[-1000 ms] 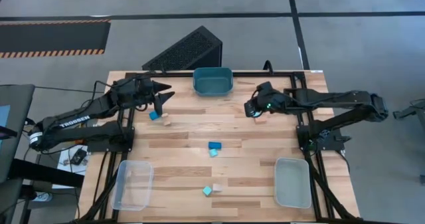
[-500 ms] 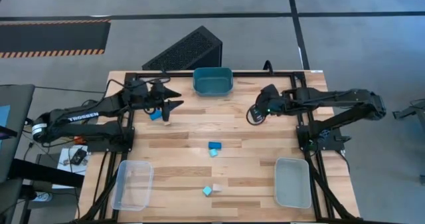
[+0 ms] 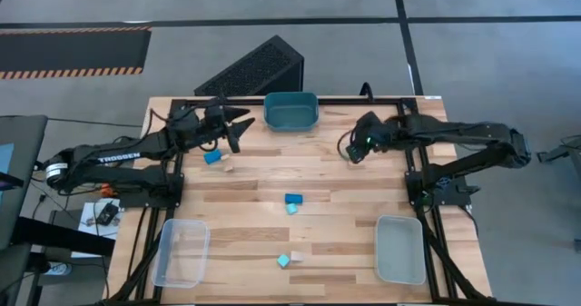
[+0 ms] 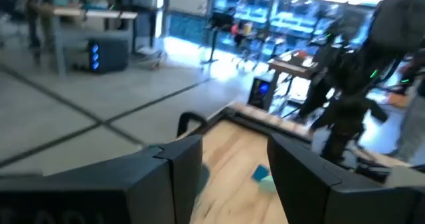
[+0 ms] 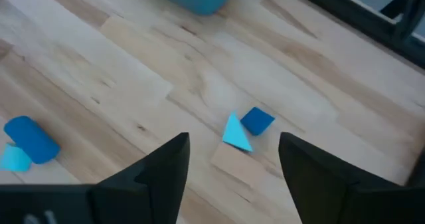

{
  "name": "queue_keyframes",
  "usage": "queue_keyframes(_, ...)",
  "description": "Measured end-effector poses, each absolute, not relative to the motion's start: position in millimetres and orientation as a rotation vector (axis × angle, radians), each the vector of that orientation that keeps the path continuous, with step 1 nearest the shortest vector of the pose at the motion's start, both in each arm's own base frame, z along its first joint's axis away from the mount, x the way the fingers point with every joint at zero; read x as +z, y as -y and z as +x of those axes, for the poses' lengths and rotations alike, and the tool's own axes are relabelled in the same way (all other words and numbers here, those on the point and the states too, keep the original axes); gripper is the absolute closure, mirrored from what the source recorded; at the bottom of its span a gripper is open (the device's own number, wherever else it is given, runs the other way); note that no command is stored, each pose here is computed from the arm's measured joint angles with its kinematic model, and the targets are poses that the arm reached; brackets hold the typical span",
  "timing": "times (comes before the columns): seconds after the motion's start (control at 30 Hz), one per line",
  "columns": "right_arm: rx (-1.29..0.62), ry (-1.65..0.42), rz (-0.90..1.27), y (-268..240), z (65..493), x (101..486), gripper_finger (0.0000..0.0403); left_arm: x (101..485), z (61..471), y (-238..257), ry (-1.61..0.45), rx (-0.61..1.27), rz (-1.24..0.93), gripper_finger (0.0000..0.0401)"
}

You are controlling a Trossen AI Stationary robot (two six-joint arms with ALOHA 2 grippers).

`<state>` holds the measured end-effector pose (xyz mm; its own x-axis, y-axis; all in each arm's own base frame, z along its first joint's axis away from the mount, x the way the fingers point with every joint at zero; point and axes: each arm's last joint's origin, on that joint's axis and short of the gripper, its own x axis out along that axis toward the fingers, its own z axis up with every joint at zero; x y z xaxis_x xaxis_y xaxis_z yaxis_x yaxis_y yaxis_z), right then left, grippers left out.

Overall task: Sort & place blocks by color
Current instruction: Put the top left blue block into the blue bin

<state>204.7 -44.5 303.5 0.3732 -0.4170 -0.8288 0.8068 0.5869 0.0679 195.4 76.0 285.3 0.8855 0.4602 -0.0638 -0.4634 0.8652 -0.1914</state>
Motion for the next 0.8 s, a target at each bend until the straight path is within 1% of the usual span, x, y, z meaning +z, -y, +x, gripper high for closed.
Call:
queue_keyframes(0.07,-0.825,-0.867,0.516,48,198,308,0.0148,278,201,-78,-0.046,0.489,-0.235,0.0232)
queue_keyframes(0.13,-0.825,-0.865,0.513,48,191,310,0.0148,276,207,-79,-0.031,0.465,-0.258,0.0224)
queue_keyframes(0.3,-0.813,-0.901,0.509,45,178,294,0.0148,276,211,-80,-0.006,0.462,-0.277,0.02)
queue_keyframes(0.43,-0.8,-0.929,0.503,45,177,276,0.0148,264,209,-81,-0.104,0.522,-0.327,0.0173)
queue_keyframes(0.53,-0.794,-0.96,0.489,45,178,263,0.0148,246,214,-80,-0.196,0.513,-0.366,0.0154)
queue_keyframes(0.63,-0.745,-1.019,0.471,43,177,253,0.0148,234,226,-75,-0.233,0.452,-0.387,0.0147)
queue_keyframes(0.8,-0.649,-1.103,0.488,46,174,242,0.0147,222,246,-66,-0.234,0.391,-0.368,0.0146)
